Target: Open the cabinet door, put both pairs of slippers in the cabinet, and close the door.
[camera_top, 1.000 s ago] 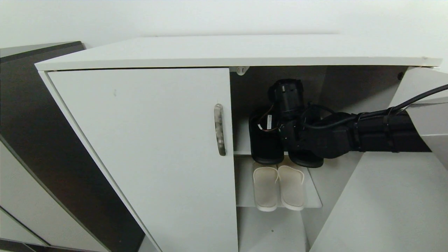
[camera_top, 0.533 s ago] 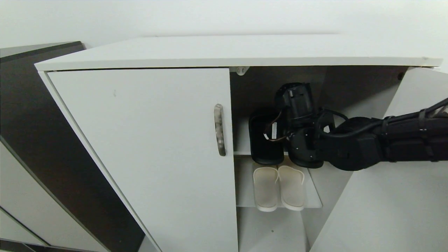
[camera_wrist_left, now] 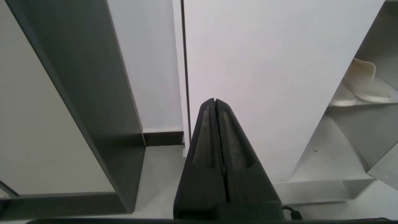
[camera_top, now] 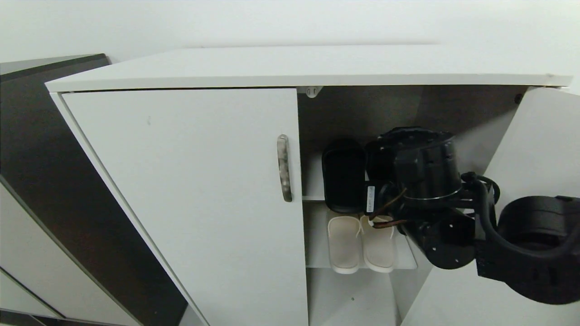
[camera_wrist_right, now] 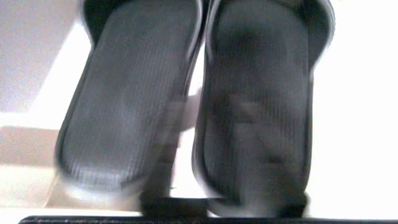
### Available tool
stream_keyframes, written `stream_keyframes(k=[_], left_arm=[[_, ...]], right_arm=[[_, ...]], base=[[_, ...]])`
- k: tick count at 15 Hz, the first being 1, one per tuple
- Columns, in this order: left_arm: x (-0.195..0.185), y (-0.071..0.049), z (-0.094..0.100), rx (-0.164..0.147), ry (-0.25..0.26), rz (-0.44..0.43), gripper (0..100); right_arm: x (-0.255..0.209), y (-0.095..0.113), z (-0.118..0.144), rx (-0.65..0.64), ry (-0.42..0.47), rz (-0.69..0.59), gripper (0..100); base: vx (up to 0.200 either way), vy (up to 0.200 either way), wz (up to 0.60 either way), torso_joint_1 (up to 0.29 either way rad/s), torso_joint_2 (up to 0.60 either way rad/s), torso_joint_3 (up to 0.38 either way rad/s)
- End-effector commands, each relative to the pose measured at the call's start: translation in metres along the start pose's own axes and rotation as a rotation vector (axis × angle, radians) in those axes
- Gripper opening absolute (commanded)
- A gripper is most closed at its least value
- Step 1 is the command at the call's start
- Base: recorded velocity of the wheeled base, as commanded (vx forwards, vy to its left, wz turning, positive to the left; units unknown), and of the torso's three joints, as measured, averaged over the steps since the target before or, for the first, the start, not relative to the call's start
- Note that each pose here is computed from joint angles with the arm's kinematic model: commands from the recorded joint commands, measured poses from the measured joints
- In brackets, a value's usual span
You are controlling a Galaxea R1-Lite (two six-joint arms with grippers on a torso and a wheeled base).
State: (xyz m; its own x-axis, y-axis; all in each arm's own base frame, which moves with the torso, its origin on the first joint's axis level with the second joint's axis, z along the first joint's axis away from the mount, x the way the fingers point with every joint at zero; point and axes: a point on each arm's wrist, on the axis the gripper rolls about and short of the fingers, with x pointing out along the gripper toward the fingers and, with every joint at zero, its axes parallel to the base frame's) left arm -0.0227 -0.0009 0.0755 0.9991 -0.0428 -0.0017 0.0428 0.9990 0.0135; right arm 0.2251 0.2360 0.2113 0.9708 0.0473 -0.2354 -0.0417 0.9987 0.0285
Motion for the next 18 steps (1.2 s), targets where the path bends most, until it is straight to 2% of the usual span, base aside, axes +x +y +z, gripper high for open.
stream_keyframes(k=[1, 5, 11, 18], left_arm=[[0.0, 0.0, 0.0, 0.0, 0.0, 0.0, 0], [0.0, 0.0, 0.0, 0.003, 0.0, 0.0, 0], [0.0, 0.0, 0.0, 0.0, 0.0, 0.0, 0], [0.0, 0.0, 0.0, 0.0, 0.0, 0.0, 0]], right_arm=[[-0.02, -0.004, -0.006, -0.001, -0.019, 0.048, 0], [-0.023, -0.001, -0.016, -0.018, -0.031, 0.112, 0], [-0.019, 0.003, -0.019, -0.017, -0.042, 0.116, 0], [-0.02, 0.003, -0.019, -0.019, -0.04, 0.115, 0]], base=[[0.0, 0.0, 0.0, 0.0, 0.0, 0.0], [0.0, 0.0, 0.0, 0.0, 0.0, 0.0], [0.0, 0.0, 0.0, 0.0, 0.0, 0.0], [-0.2, 0.0, 0.0, 0.005, 0.0, 0.0]])
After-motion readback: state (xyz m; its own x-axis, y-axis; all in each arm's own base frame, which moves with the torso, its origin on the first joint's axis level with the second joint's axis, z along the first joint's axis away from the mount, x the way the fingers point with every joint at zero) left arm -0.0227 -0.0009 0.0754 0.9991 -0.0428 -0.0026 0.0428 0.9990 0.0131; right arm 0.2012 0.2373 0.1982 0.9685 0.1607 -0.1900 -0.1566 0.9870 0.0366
